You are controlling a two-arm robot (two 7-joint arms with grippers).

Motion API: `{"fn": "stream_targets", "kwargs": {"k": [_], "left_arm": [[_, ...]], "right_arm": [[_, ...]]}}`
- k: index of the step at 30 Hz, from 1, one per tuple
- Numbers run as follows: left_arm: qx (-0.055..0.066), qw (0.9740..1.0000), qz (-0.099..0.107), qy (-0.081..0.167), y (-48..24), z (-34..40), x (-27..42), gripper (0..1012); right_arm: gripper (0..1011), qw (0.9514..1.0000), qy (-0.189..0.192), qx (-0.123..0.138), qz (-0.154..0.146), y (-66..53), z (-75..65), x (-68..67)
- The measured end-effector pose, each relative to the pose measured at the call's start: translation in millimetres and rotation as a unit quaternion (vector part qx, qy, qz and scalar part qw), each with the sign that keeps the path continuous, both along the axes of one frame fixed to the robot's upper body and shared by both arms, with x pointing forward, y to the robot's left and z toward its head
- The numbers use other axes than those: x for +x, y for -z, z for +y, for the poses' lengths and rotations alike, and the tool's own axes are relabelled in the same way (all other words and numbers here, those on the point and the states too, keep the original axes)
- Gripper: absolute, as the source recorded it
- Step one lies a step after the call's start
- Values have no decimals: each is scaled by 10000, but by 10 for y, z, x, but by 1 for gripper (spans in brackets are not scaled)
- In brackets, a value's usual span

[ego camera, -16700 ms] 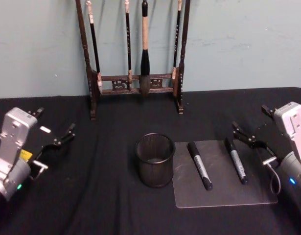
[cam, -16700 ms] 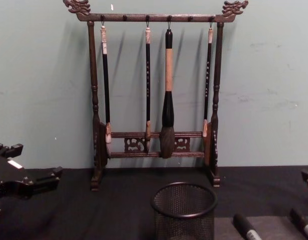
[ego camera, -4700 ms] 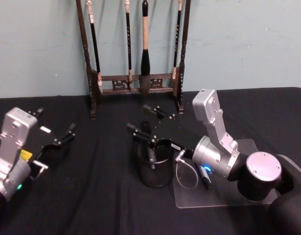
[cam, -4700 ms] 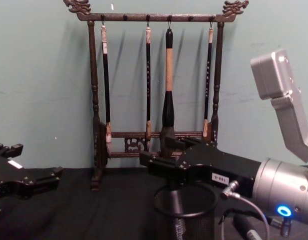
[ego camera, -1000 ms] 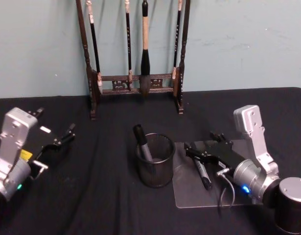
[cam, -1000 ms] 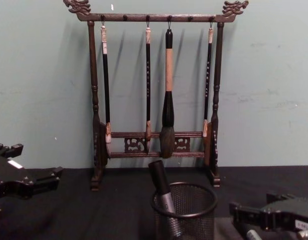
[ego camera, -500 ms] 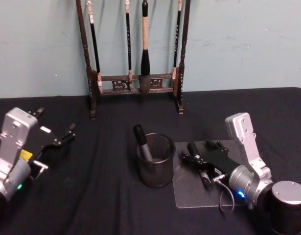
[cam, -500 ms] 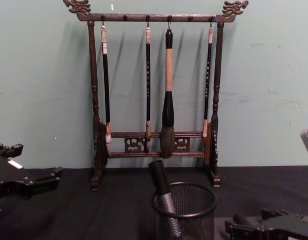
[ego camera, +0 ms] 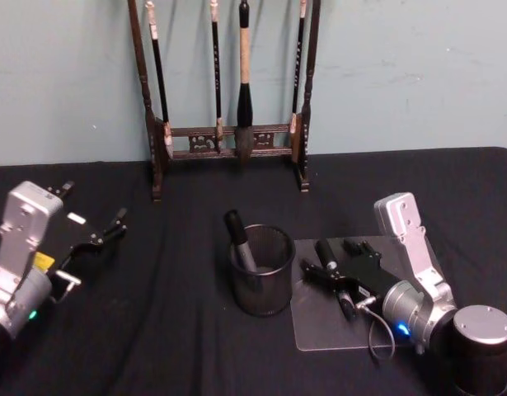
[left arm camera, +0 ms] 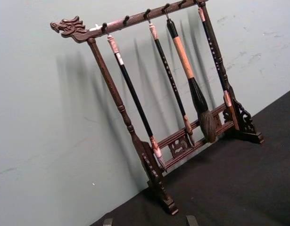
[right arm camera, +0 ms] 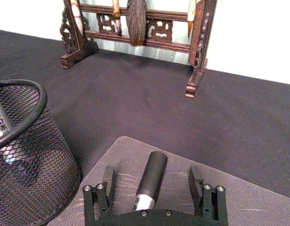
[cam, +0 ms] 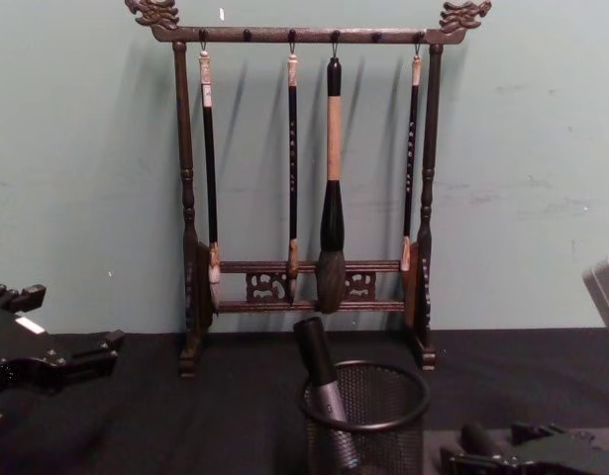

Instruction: Pick up the water-based marker from the table and place it into the pen holder.

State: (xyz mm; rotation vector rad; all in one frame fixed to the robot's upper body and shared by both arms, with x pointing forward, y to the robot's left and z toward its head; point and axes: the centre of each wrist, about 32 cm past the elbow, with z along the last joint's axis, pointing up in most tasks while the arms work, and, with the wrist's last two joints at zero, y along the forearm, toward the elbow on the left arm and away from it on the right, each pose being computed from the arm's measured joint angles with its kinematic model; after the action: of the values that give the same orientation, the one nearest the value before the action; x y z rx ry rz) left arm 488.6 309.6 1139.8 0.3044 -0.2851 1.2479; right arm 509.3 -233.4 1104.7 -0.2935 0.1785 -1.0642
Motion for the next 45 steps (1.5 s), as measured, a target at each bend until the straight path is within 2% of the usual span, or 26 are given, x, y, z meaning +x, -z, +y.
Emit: {"fn": "stream_targets", "kwargs": {"k": [10, 32, 38, 45], "left_arm": [[0, 10000, 0, 0, 0, 0, 0, 1009], [0, 10000, 0, -1, 0, 0, 0, 1009], [0, 10000, 0, 0, 0, 0, 0, 1009], [0, 10000, 0, 0, 0, 0, 0, 1009]], "right_arm": [[1002, 10000, -18, 5, 97, -17, 5, 22], [1000, 9999, -54, -35, 97, -20, 11, 29], [885, 9999, -51, -34, 94, -21, 11, 28], [677, 9999, -51, -32, 91, -20, 11, 27]]}}
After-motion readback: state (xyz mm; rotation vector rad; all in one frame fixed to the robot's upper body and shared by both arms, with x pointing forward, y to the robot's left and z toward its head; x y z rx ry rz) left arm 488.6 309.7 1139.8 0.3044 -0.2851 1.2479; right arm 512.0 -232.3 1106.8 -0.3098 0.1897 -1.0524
